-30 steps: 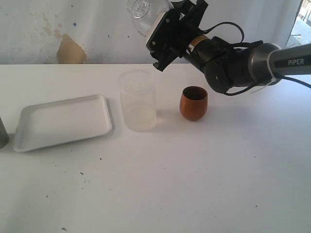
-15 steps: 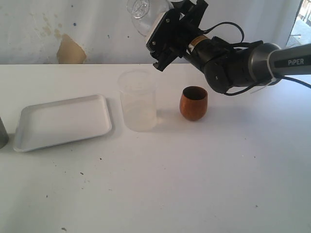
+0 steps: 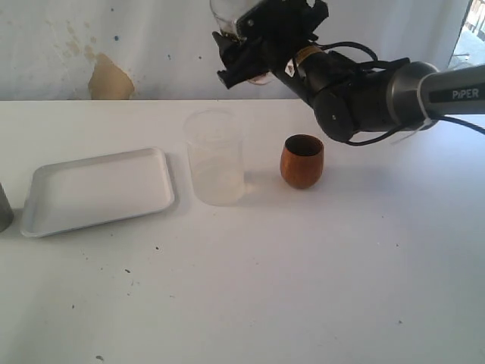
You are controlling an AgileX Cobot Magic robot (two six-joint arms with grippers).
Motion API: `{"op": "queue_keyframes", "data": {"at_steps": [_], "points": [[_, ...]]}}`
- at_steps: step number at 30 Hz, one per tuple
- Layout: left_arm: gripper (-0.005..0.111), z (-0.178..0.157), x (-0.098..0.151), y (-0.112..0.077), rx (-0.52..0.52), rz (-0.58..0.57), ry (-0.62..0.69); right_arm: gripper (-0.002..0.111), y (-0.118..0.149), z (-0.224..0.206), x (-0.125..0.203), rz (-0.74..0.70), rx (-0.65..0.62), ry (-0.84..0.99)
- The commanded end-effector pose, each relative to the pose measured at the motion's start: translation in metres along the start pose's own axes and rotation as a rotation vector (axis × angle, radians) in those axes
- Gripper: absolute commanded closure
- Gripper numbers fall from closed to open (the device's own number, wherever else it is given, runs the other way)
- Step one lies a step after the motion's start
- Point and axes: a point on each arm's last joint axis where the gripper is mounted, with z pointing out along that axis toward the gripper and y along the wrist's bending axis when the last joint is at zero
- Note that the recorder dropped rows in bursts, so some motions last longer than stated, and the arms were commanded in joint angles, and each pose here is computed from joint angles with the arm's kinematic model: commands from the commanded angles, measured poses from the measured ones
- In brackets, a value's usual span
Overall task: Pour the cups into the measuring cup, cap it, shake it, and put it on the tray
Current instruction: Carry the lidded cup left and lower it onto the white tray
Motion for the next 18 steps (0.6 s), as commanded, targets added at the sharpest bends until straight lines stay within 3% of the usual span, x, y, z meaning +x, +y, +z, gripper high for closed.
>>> {"op": "queue_keyframes", "data": {"at_steps": [1,7,10,18], "points": [[0.107,0.000,0.000,0.000,0.003,0.005,-0.010,0.108,0.009,-0.005,-0.050,0.246,-0.038,-0.128],[0.107,0.000,0.000,0.000,0.003,0.005,-0.010,0.108,0.047,-0.009,-0.073,0.446,-0.219,-0.120],[0.107,0.000,0.000,0.000,0.003,0.005,-0.010,0.108,0.073,-0.008,-0.067,0.580,-0.271,-0.029],[0.107,0.000,0.000,0.000,0.003,0.005,-0.010,0.108,0.134,0.004,-0.043,0.545,-0.357,0.173]]}}
